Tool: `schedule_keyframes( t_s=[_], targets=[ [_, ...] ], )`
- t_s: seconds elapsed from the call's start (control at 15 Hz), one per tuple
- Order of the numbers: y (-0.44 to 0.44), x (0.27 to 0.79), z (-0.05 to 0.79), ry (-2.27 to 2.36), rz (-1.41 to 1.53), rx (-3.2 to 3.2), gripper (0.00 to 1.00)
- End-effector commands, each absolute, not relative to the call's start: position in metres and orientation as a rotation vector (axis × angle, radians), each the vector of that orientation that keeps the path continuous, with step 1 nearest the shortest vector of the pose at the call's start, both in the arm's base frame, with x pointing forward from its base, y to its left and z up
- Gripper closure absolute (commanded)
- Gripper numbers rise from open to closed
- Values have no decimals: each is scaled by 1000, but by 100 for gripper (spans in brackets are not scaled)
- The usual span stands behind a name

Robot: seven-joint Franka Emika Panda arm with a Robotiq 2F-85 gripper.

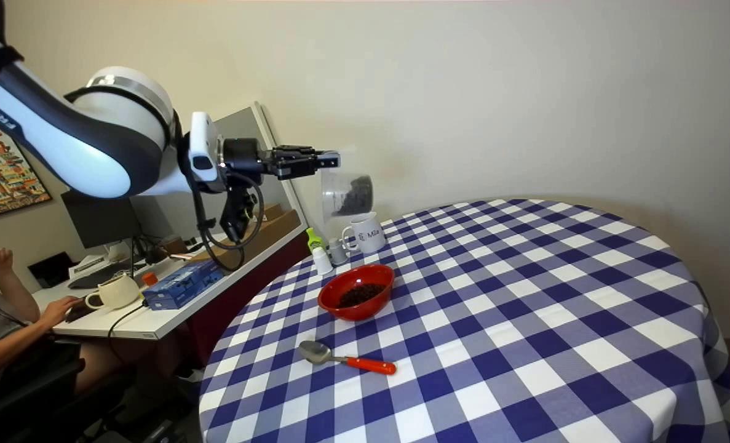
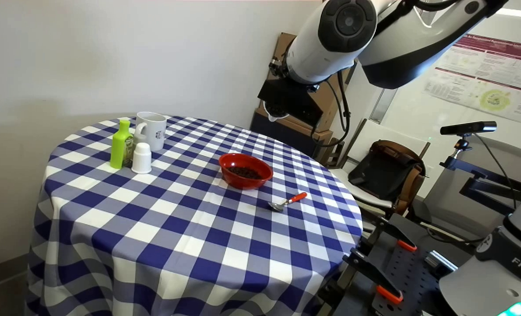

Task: Pour some of the contents of the jug into the bowl

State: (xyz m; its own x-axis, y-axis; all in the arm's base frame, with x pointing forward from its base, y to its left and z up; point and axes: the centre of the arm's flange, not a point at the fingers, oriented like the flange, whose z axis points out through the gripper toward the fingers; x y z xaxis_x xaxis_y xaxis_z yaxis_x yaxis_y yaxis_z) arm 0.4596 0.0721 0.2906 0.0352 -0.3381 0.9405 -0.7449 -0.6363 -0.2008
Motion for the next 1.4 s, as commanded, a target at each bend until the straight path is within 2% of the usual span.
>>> schedule_keyframes(
  t_s=[0.0,0.67,1.33],
  targets=[
    [71,459,261,-1046,1732,1928,93],
    [82,470,266,-940,1851,1875,93],
    [71,483,242,-905,1817,1854,93]
  ],
)
